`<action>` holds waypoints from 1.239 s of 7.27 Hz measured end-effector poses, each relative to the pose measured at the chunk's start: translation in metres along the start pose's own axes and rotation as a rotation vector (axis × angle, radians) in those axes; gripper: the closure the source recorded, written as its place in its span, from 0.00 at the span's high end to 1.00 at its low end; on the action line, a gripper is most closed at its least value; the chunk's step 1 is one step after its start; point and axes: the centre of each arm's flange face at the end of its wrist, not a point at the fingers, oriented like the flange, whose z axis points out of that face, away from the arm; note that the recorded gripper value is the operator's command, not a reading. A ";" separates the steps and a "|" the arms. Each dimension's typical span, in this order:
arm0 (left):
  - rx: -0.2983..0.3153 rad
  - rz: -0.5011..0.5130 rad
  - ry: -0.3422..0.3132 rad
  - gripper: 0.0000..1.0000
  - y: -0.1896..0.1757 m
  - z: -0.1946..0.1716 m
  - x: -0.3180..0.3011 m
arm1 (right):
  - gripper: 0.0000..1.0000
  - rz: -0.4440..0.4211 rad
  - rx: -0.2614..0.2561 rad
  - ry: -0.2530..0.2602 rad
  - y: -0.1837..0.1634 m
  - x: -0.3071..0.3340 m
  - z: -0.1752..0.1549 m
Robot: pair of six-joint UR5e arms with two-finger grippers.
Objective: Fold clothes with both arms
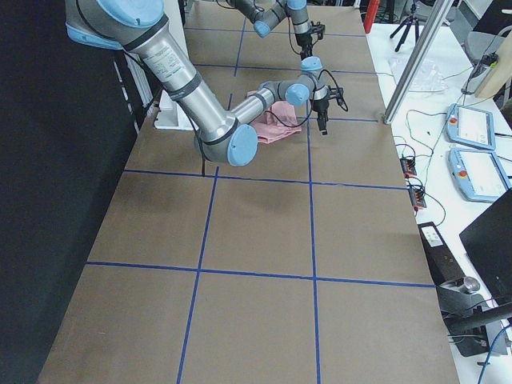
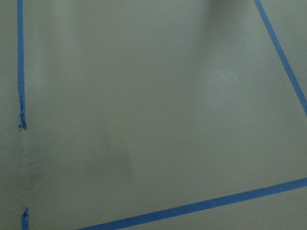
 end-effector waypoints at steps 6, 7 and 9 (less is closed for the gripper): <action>0.029 0.081 0.017 1.00 0.013 -0.032 -0.016 | 1.00 -0.135 -0.100 -0.058 -0.029 0.127 -0.077; 0.040 0.138 0.005 1.00 0.015 -0.046 -0.041 | 1.00 -0.198 -0.118 -0.062 -0.037 0.182 -0.090; 0.029 0.270 -0.024 1.00 0.005 -0.078 -0.130 | 1.00 -0.317 -0.159 -0.075 -0.059 0.318 -0.112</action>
